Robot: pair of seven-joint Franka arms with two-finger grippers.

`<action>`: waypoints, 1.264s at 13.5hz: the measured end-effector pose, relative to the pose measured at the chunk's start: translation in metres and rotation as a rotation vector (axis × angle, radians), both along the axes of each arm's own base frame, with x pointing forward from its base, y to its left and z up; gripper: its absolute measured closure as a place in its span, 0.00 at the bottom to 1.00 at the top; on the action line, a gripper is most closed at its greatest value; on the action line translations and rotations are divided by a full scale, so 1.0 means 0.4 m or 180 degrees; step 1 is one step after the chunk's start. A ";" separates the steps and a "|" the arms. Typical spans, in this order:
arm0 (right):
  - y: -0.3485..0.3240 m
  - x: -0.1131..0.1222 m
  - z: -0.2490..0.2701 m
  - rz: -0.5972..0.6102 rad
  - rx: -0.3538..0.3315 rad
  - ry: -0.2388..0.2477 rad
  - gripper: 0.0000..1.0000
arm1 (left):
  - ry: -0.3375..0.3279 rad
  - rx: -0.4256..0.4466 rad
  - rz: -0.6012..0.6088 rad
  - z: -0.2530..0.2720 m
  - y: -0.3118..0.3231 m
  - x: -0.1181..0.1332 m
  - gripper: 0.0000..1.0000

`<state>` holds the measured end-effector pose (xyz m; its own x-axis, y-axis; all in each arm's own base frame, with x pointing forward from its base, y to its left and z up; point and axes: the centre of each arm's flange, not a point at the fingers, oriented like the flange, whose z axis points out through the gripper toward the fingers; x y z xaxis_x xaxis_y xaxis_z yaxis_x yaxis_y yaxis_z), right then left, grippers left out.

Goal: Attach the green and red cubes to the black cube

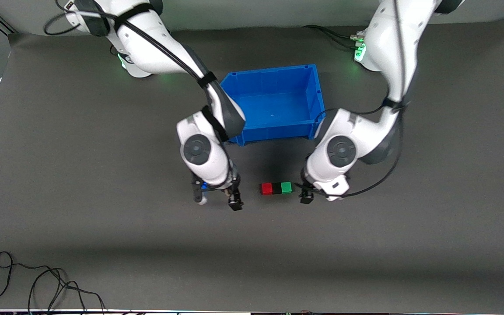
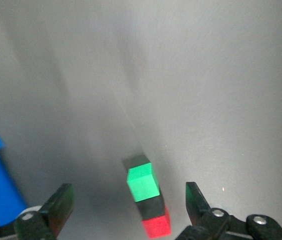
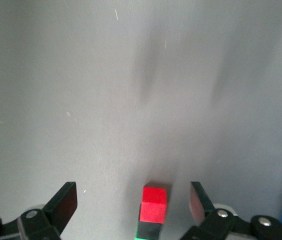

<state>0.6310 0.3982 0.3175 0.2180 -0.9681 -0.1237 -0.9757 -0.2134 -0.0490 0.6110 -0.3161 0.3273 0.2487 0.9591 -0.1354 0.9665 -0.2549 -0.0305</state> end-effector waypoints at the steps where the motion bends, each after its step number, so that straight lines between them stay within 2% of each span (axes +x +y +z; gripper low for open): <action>1: -0.046 0.008 0.065 0.0148 -0.0043 0.0052 0.00 | 0.0014 0.0009 -0.0092 0.061 0.064 0.013 0.00; 5: -0.238 0.004 0.309 0.0828 -0.0142 0.0198 0.00 | 0.0048 0.0067 -0.0715 0.184 0.358 0.062 0.00; 8: -0.378 -0.028 0.460 0.1454 -0.0266 0.0149 0.00 | -0.0003 0.0170 -0.1096 0.278 0.540 0.064 0.00; 13: -0.579 -0.111 0.626 0.2262 -0.0427 -0.0034 0.00 | -0.0030 0.0049 -0.1978 0.428 0.760 -0.007 0.00; 17: -0.775 -0.149 0.702 0.3028 -0.0366 -0.0103 0.00 | -0.0070 0.0086 -0.2376 0.508 0.791 -0.052 0.00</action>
<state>0.5714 0.0881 0.5982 0.9207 -0.3898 -0.0190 -0.3899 -0.9209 -0.0023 0.5903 0.0003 0.5303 0.8374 0.5371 -0.1018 0.5372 -0.8430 -0.0287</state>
